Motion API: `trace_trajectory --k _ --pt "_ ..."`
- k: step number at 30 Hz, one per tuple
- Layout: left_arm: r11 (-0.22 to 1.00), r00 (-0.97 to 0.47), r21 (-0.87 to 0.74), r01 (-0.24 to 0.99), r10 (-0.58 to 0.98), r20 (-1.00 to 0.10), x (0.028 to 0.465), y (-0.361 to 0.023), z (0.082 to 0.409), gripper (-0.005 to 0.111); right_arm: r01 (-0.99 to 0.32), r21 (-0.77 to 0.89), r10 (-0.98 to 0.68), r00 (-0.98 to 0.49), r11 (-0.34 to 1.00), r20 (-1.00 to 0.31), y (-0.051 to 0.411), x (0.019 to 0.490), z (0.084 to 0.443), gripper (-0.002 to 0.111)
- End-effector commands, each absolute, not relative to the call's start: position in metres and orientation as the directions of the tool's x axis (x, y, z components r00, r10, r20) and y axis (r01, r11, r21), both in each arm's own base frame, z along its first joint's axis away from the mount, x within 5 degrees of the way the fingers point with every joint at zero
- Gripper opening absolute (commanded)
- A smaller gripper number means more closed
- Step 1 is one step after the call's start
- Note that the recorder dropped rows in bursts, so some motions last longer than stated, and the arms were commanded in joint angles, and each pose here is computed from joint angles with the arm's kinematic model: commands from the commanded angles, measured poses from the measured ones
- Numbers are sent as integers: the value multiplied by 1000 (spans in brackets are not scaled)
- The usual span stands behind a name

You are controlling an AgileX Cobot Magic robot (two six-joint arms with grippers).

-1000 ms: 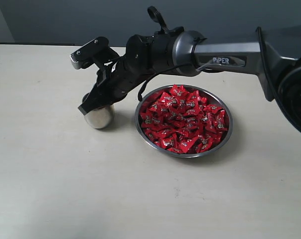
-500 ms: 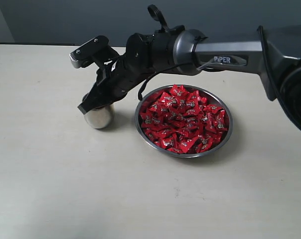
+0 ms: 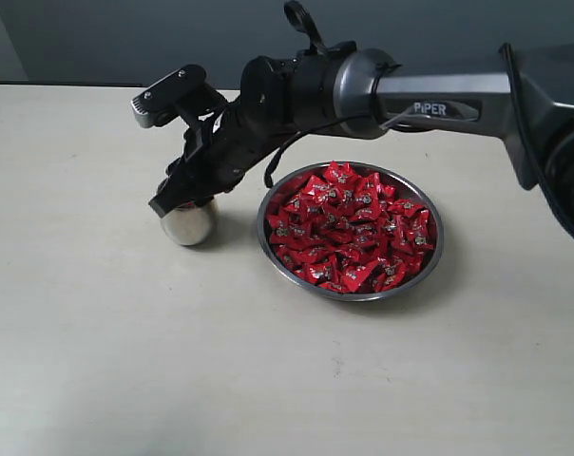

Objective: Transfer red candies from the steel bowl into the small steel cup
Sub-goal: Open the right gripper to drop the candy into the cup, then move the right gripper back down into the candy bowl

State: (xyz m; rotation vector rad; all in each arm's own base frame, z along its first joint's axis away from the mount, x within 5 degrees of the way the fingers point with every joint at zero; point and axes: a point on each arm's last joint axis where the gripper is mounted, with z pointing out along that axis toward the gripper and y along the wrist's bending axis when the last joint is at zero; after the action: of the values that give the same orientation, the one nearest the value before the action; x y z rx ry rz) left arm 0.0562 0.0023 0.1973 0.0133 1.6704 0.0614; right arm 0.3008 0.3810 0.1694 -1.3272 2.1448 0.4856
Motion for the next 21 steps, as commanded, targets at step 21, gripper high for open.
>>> trace_trajectory --k 21 --pt "999 -95 48 -25 46 -994 56 2 197 0 -767 -65 -674 -516 638 -528 231 314 238 46"
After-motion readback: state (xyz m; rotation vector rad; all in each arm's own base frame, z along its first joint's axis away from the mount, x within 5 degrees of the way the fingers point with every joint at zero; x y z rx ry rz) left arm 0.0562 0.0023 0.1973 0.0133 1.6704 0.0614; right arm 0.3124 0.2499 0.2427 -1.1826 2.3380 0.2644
